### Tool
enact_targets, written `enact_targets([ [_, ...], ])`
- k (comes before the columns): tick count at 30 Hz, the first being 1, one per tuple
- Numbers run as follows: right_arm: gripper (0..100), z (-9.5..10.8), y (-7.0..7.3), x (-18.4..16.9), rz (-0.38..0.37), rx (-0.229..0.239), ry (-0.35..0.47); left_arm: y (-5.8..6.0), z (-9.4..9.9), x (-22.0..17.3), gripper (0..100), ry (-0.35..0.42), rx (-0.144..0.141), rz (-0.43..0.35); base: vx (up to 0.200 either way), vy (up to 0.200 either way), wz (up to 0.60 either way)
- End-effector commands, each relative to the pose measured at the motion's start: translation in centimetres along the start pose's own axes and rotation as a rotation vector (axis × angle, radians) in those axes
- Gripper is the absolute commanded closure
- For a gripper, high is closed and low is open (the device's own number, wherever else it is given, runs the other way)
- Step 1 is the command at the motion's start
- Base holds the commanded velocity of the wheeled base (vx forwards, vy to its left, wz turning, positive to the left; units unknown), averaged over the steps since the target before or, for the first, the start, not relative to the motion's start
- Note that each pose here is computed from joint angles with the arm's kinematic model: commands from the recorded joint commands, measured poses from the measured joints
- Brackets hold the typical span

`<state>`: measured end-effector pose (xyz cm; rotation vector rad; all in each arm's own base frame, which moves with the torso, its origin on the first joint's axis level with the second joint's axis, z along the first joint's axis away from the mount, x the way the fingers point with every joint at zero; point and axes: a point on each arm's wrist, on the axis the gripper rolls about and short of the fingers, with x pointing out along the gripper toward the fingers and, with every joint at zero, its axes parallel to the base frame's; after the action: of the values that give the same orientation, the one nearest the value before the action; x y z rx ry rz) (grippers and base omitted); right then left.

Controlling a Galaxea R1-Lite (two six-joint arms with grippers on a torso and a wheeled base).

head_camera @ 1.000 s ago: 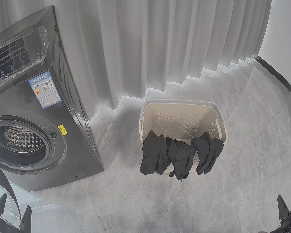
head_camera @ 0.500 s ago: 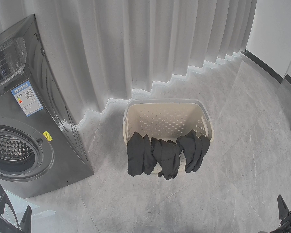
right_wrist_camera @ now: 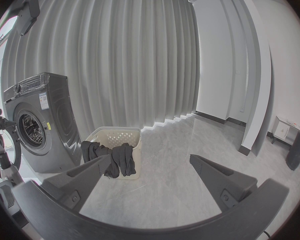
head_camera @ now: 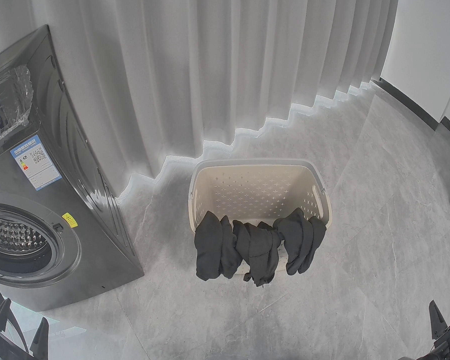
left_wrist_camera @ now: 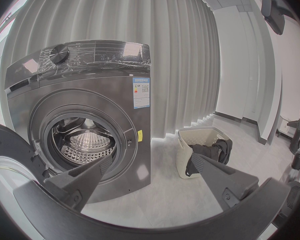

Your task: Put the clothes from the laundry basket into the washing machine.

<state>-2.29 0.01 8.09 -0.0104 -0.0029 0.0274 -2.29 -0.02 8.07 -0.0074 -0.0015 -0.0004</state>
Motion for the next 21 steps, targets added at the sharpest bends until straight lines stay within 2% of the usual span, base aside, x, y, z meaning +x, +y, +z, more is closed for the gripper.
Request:
enact_targets([
  [1,0,-0.5,0.0,0.08,0.002,0.0,0.01,0.0,-0.52,0.03,0,0.005,0.0,0.0,0.0,0.0,0.0],
  [5,0,-0.5,0.0,0.08,0.002,0.0,0.01,0.0,-0.52,0.03,0,0.005,0.0,0.0,0.0,0.0,0.0],
  [14,0,-0.52,0.0,0.08,0.002,0.0,0.012,0.01,-0.52,0.03,0,0.005,0.0,0.004,0.0,-0.2,0.0],
  [21,0,-0.52,0.0,0.08,0.002,0.0,0.012,0.01,-0.52,0.03,0,0.005,0.001,0.004,0.0,0.0,0.0],
])
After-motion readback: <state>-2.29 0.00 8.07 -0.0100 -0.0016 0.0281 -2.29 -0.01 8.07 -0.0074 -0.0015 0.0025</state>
